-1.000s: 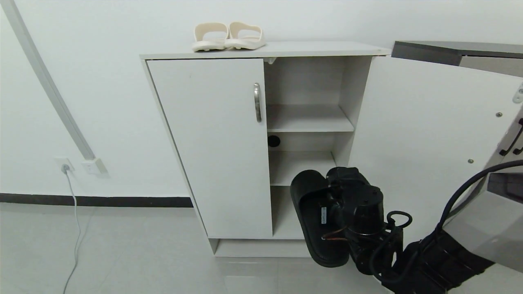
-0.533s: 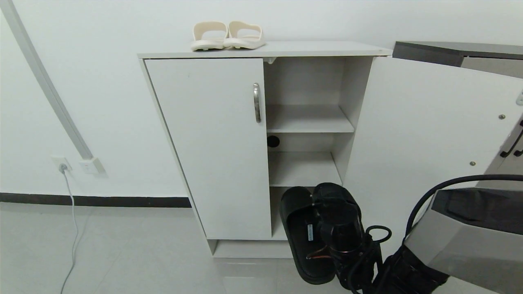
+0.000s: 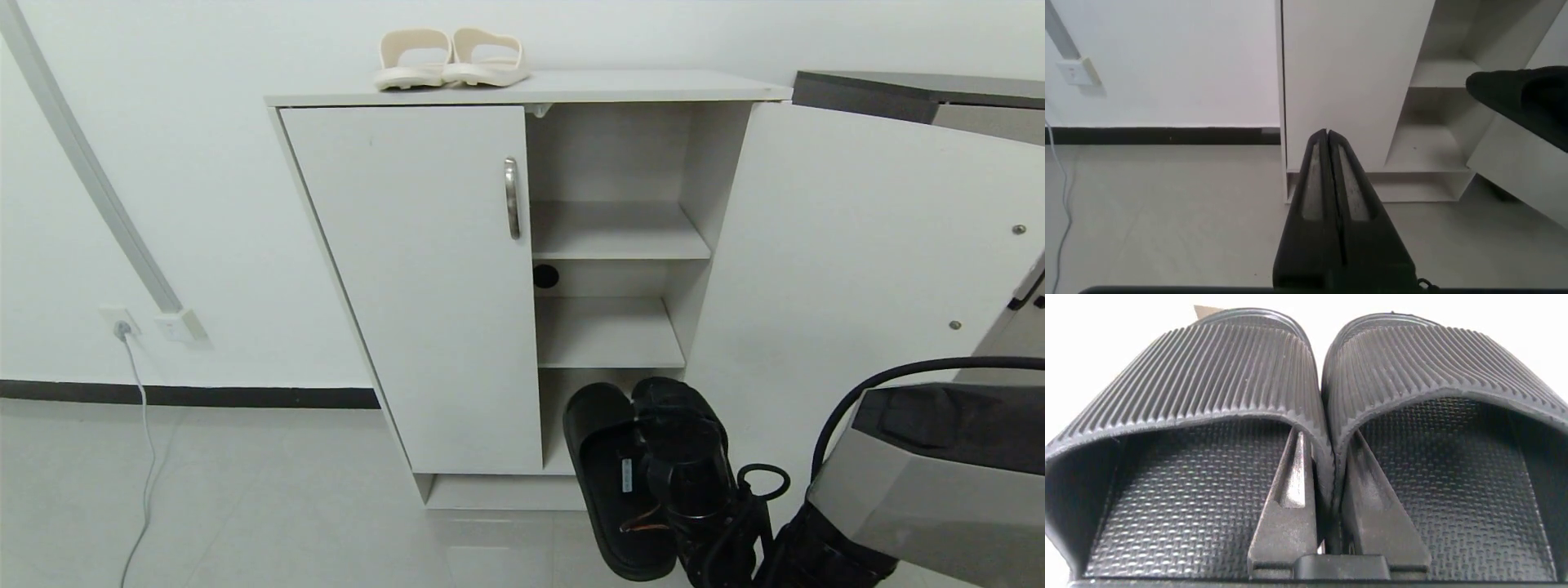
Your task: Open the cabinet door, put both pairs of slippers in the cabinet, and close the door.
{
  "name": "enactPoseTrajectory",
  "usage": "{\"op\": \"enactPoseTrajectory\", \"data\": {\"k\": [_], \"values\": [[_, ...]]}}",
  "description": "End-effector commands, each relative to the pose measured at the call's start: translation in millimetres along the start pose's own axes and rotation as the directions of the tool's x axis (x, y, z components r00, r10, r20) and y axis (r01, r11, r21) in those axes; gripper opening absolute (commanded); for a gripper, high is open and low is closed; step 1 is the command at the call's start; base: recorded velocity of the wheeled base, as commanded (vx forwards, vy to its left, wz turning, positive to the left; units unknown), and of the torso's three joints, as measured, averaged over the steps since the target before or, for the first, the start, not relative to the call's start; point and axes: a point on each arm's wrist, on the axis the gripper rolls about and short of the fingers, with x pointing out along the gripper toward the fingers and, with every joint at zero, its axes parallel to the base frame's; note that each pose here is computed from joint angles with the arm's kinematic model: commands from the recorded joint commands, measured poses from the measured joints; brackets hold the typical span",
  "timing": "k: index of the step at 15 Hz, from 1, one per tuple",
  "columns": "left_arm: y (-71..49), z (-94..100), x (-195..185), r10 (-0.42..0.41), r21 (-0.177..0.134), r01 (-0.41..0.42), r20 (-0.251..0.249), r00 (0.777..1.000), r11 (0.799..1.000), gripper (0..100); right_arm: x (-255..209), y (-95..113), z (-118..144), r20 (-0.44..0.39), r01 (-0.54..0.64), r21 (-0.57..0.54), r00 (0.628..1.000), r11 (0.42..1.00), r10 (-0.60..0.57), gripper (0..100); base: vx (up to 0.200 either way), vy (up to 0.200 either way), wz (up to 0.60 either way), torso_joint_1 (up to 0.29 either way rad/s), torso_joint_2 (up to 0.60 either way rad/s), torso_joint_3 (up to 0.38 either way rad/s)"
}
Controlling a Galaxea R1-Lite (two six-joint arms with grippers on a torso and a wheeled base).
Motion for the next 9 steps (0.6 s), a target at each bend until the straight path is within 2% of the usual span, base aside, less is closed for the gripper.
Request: {"op": "enactPoseTrajectory", "data": {"k": [1,6,9], "values": [[-0.1,0.0,0.2,-0.004,0.008,0.004,-0.003,1.0,1.0,0,3.7,-6.3,3.2,0.005,0.019,0.009,1.0,1.0,-0.019,0,0.0,0.0,0.0,0.002,0.01,-0.178],[-0.1,0.3,0.2,-0.004,0.002,0.004,0.001,1.0,1.0,0,22.8,9.5,5.4,0.044,0.006,0.042,0.999,0.999,-0.008,0,0.0,0.0,0.0,0.0,0.01,-0.194],[-0.1,-0.1,0.3,-0.004,0.002,0.004,-0.001,1.0,1.0,0,38.6,22.0,1.8,0.099,-0.002,0.058,0.995,0.998,-0.003,0,0.0,0.0,0.0,0.004,0.0,-0.198]]}}
